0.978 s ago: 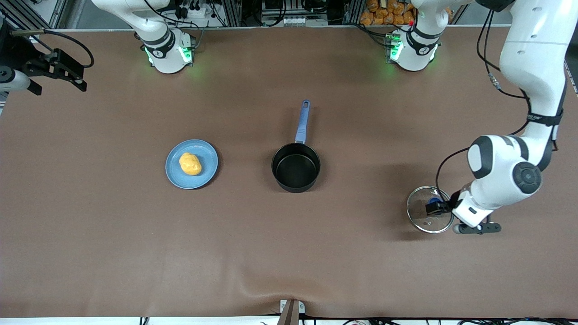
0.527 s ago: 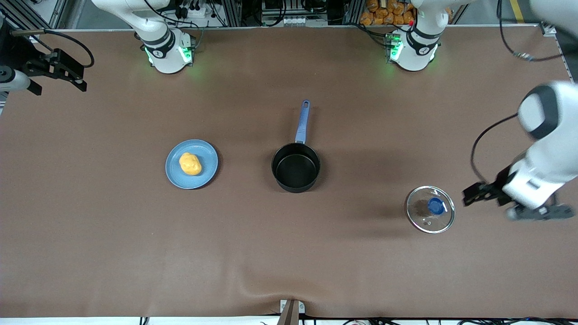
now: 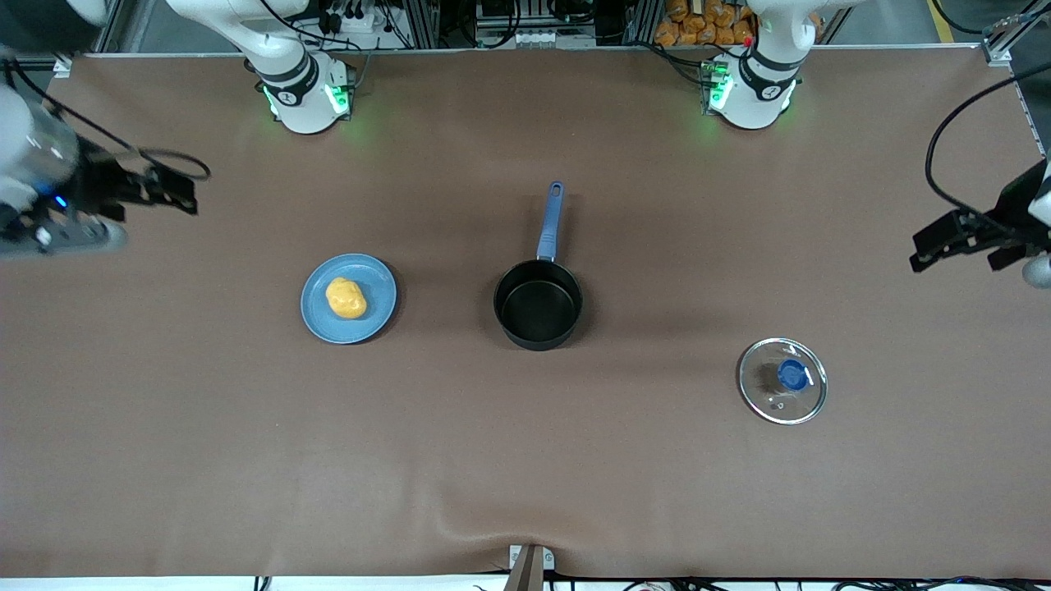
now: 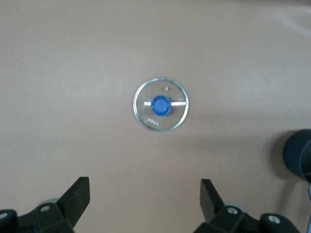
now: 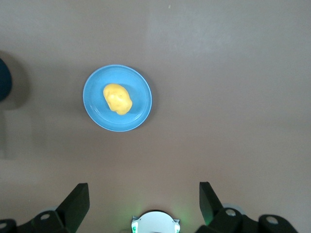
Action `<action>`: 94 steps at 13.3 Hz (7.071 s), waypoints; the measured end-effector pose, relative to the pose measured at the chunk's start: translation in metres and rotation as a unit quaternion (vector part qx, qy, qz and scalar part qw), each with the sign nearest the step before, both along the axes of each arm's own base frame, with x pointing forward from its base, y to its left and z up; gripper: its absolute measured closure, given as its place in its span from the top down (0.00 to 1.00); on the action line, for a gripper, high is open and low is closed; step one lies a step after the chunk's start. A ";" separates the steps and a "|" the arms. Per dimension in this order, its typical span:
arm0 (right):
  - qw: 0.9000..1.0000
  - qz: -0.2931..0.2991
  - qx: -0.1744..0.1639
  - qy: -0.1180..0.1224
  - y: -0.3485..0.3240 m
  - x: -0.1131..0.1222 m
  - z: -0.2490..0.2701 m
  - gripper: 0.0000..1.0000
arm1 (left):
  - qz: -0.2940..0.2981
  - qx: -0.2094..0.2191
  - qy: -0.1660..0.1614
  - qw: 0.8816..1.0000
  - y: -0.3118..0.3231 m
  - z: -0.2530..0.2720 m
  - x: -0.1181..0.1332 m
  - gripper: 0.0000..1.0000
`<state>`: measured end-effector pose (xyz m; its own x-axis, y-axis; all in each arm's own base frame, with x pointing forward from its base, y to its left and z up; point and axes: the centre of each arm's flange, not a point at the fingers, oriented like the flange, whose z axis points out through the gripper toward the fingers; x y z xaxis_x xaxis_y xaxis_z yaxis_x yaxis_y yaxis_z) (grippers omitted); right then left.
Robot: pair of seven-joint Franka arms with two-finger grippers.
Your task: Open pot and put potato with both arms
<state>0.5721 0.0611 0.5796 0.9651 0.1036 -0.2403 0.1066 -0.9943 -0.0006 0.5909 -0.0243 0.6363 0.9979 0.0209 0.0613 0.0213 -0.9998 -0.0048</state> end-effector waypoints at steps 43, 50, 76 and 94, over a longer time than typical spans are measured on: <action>0.978 -0.186 0.076 -0.049 0.394 -0.026 -0.234 0.68 | -0.026 0.002 0.055 0.998 -0.047 -0.017 -0.055 1.00; 0.971 -0.222 0.069 -0.060 0.441 -0.036 -0.313 0.68 | -0.027 0.002 0.053 0.998 -0.048 -0.017 -0.056 1.00; 0.958 -0.272 0.063 -0.065 0.297 0.081 -0.148 1.00 | -0.033 0.004 0.054 0.998 -0.054 -0.021 -0.056 1.00; 0.987 -0.144 -0.001 -0.077 -0.038 -0.013 0.087 1.00 | -0.026 0.006 0.036 0.999 -0.046 0.011 -0.066 1.00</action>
<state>0.5590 0.0227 0.6670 0.9796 -0.1805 -0.0883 -0.1817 -0.9833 -0.0052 0.5244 -0.0706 0.6472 0.9994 -0.0320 -0.0100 -0.0322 -0.9993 -0.0171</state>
